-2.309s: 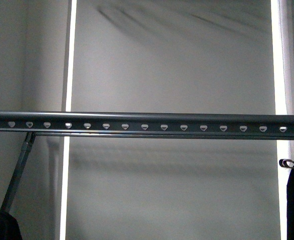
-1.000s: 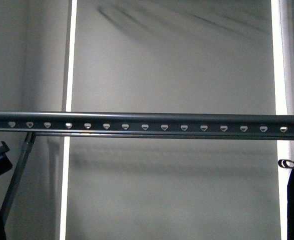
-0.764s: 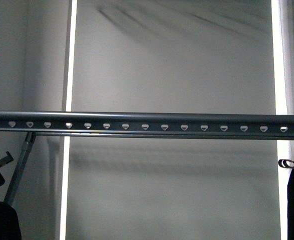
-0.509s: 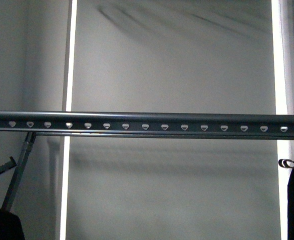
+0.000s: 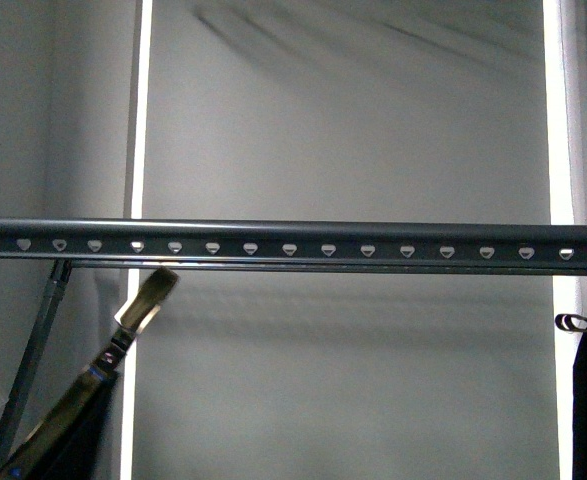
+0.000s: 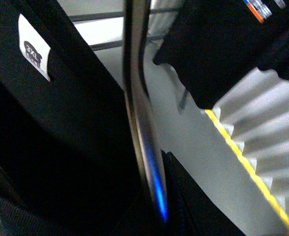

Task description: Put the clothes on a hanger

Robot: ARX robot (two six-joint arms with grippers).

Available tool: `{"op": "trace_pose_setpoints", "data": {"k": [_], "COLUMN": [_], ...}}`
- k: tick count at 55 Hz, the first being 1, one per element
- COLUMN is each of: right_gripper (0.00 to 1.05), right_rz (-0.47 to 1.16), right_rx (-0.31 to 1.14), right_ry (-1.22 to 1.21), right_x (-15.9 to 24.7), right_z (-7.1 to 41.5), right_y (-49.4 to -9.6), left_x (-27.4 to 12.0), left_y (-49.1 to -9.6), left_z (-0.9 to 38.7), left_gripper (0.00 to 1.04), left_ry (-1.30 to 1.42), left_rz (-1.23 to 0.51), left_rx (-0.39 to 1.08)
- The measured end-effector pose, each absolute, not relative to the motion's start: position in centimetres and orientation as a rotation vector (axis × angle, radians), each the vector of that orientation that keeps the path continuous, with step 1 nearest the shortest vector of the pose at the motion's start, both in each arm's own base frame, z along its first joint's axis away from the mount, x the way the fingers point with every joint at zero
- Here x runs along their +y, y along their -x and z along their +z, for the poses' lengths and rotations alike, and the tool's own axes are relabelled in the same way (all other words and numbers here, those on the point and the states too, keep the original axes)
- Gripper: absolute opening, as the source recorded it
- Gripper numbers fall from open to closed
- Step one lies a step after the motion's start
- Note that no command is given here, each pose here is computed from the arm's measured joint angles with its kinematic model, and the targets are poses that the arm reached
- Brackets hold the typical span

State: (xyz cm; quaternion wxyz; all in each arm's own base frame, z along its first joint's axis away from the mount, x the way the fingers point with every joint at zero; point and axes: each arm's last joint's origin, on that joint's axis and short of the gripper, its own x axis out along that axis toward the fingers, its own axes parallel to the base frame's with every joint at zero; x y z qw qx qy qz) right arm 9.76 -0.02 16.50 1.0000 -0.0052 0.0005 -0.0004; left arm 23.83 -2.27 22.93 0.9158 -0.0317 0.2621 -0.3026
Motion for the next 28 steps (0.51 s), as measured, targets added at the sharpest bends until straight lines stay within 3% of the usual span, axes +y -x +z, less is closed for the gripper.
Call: {"op": "trace_pose_setpoints", "data": {"k": [6,20,28], "right_gripper": [0.97,0.97,0.97], "right_rz": [-0.001,-0.001,-0.001], "right_rx": [0.001,0.001,0.001], "right_ry": [0.01,0.01,0.01], "right_x": [0.0,0.0,0.0], "right_z": [16.5,16.5,16.5], "right_y": [-9.8,-9.8,-9.8], "left_x": [-1.6,-2.0,-3.9], "left_y": [-23.5,-26.7,-27.3], "left_z": [22.8,26.1,27.0], "left_gripper": [0.04,0.04,0.04], "left_ry": [-0.144,-0.979,-1.309], "left_rz": [-0.709,-0.864,-0.95], "left_rx": [0.49,-0.062,-0.243]}}
